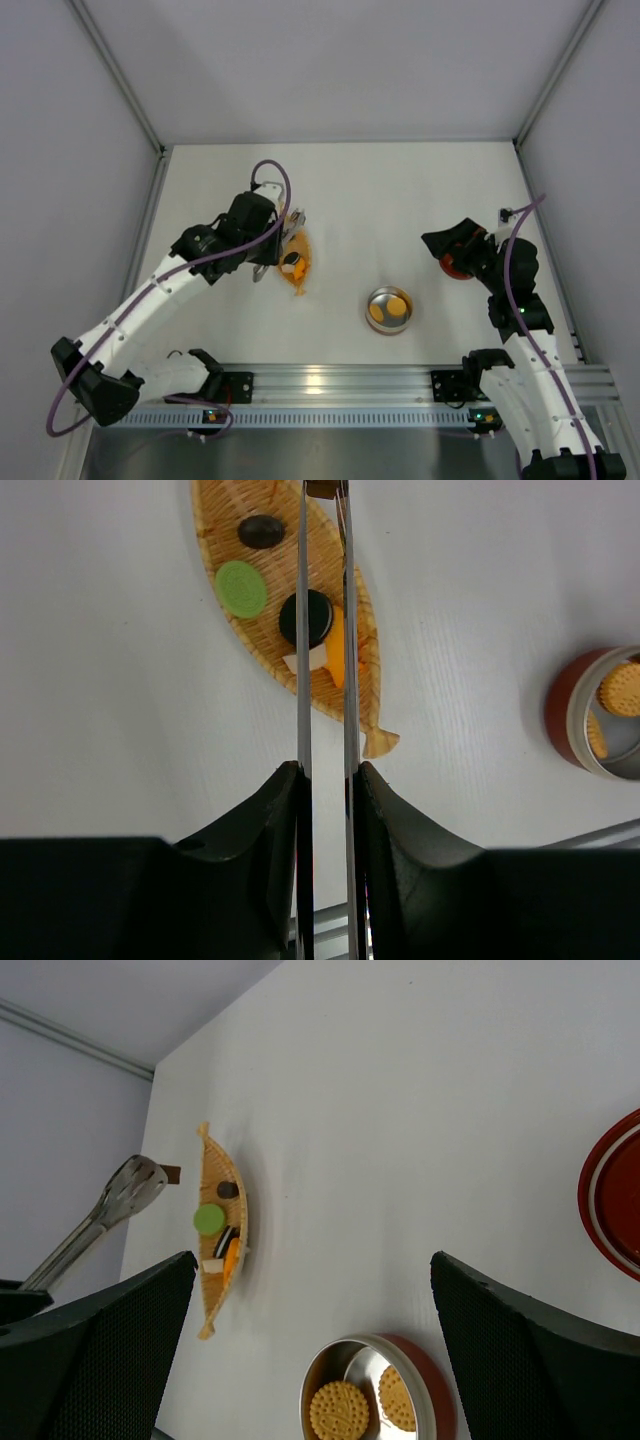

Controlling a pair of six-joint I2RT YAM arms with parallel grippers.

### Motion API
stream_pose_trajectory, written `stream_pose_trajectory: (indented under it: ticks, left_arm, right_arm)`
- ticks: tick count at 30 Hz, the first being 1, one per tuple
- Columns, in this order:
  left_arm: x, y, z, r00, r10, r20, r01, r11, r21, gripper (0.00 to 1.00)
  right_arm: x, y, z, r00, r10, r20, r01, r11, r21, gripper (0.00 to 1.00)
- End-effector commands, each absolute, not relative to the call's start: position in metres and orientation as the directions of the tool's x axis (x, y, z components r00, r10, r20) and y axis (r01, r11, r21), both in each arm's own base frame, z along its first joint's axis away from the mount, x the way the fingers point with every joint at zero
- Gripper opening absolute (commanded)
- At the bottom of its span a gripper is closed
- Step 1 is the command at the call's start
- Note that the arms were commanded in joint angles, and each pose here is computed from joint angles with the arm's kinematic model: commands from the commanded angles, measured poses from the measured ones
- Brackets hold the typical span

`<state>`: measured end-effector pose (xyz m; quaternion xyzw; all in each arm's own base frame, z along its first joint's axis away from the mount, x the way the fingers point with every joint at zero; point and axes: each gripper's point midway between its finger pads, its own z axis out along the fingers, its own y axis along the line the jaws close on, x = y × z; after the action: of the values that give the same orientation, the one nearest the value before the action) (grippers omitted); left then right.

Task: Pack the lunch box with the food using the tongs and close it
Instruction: Pick up the fake food from the plate, then place the fake food in the packing box.

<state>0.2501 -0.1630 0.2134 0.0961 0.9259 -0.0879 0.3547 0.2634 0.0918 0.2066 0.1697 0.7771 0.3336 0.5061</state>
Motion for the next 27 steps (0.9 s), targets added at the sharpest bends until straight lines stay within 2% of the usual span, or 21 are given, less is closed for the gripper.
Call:
stream_pose_trajectory:
  ticks: [1, 8, 15, 27]
  left_arm:
    - [0.232, -0.190, 0.242, -0.687, 0.146, -0.712, 0.366, 0.916, -0.165, 0.15]
    - [0.171, -0.268, 0.254, -0.612, 0.287, -0.737, 0.594, 0.782, -0.189, 0.15]
    - [0.127, -0.317, 0.241, -0.587, 0.382, -0.714, 0.703, 0.678, -0.214, 0.16]
    - [0.097, -0.330, 0.207, -0.601, 0.477, -0.641, 0.733, 0.650, -0.202, 0.19]
  right_arm:
    - [0.270, 0.089, 0.225, -0.367, 0.607, -0.705, -0.123, 0.719, 0.684, 0.99]
    - [0.270, 0.089, 0.225, -0.365, 0.611, -0.703, -0.122, 0.717, 0.686, 0.99]
    - [0.269, 0.088, 0.227, -0.361, 0.610, -0.706, -0.121, 0.720, 0.684, 1.00]
    - [0.269, 0.088, 0.225, -0.362, 0.609, -0.706, -0.118, 0.721, 0.682, 0.99]
